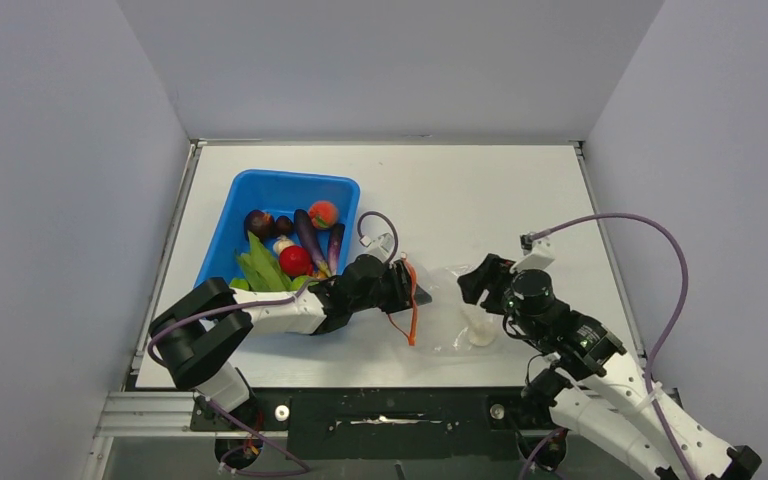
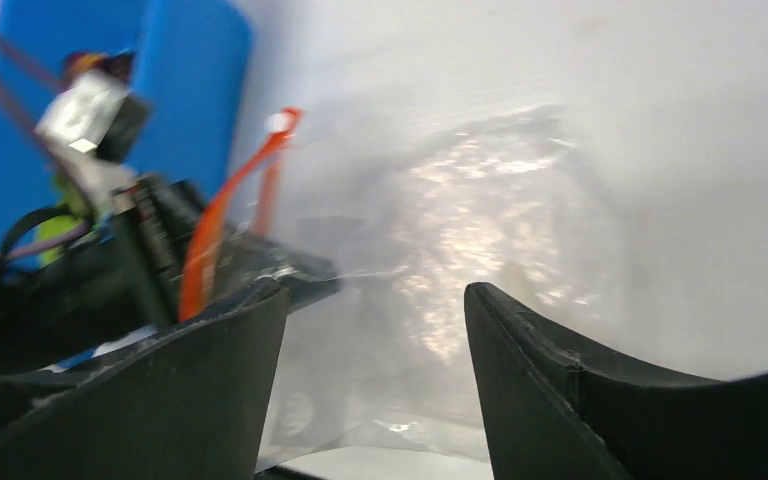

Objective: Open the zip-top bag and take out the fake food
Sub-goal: Pick up the fake vegetable from the zipper food storage bag.

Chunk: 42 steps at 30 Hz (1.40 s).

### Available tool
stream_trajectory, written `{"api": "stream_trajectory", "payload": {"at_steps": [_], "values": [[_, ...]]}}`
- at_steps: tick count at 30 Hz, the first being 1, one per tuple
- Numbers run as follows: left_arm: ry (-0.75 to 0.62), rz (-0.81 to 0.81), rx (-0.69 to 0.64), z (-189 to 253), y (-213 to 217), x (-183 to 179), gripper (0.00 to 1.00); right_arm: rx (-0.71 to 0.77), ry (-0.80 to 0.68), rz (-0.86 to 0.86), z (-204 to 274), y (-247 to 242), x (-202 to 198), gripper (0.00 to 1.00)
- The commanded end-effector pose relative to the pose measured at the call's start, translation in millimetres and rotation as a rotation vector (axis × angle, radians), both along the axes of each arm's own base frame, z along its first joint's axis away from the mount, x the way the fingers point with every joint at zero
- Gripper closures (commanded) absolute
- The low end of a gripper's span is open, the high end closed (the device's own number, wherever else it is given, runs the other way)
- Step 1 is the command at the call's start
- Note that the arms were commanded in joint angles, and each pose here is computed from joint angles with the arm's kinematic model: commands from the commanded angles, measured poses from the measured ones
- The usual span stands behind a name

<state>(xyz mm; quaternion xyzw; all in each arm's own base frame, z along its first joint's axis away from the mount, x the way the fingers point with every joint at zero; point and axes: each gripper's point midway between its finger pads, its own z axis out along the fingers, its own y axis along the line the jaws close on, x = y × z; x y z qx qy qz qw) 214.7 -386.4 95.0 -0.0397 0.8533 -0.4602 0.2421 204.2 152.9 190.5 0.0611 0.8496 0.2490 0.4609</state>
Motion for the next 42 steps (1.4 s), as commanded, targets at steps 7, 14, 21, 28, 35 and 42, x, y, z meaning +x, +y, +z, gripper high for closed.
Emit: {"api": "stream_trajectory", "payload": {"at_steps": [7,14,21,28,35,42], "values": [[-0.061,-0.013,-0.056,24,-9,5,0.63,-0.054,0.318,-0.449,-78,-98,14,0.45],[-0.041,-0.071,-0.053,21,-16,-2,0.6,0.175,0.476,-0.467,-134,-102,-2,0.62],[-0.002,-0.079,-0.055,9,-22,-4,0.56,0.332,0.461,-0.493,-145,-88,2,0.68],[0.028,-0.094,-0.054,-6,-36,-7,0.51,0.465,0.48,-0.385,-159,-62,7,0.75],[0.052,-0.063,-0.051,-20,-46,-9,0.45,0.499,0.477,-0.268,-157,-46,11,0.81],[0.072,-0.06,-0.138,-17,-65,-9,0.44,0.506,0.469,-0.161,-151,-35,11,0.83]]}}
